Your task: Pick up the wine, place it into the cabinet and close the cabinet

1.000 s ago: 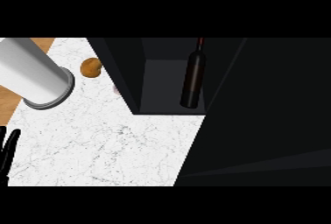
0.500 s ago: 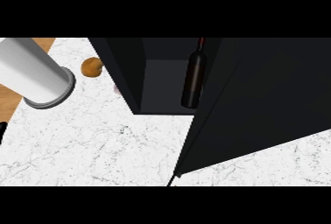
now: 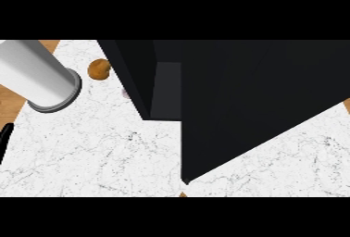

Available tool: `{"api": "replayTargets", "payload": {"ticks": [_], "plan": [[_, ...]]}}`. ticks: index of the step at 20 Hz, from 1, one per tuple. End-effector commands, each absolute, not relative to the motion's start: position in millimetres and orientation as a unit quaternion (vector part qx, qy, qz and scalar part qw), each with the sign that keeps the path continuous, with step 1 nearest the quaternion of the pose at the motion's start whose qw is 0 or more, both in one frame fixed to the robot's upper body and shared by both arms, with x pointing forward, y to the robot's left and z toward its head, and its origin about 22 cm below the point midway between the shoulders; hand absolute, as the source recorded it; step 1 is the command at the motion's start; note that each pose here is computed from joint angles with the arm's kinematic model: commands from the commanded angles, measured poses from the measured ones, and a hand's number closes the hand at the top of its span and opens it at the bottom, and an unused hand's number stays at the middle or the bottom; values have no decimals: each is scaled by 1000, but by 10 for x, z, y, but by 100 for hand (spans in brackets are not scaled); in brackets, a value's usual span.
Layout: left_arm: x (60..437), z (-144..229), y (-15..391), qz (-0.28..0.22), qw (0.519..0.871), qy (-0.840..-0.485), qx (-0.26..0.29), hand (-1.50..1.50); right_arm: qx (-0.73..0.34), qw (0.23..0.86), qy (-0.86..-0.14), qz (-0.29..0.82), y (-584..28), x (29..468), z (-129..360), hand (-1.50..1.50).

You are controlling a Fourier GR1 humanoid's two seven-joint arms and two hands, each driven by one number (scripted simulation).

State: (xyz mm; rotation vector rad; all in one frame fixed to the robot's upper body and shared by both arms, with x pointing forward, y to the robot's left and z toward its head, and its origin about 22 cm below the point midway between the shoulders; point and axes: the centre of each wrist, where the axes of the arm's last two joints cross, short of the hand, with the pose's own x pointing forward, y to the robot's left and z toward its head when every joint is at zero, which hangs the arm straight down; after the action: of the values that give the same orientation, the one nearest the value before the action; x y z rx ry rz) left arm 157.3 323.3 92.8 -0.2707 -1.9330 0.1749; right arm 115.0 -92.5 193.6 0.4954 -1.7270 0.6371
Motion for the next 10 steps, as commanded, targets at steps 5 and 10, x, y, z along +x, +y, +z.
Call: {"api": "replayTargets", "payload": {"ticks": [5,10], "plan": [[1660,942,3148,77,557,-819,-116,-150,269,563,-737,261,-341,1445,2188,150],[1712,934,3124,78,560,-817,-116,-150,252,560,-748,252,-27,1826,2407,150]]}}
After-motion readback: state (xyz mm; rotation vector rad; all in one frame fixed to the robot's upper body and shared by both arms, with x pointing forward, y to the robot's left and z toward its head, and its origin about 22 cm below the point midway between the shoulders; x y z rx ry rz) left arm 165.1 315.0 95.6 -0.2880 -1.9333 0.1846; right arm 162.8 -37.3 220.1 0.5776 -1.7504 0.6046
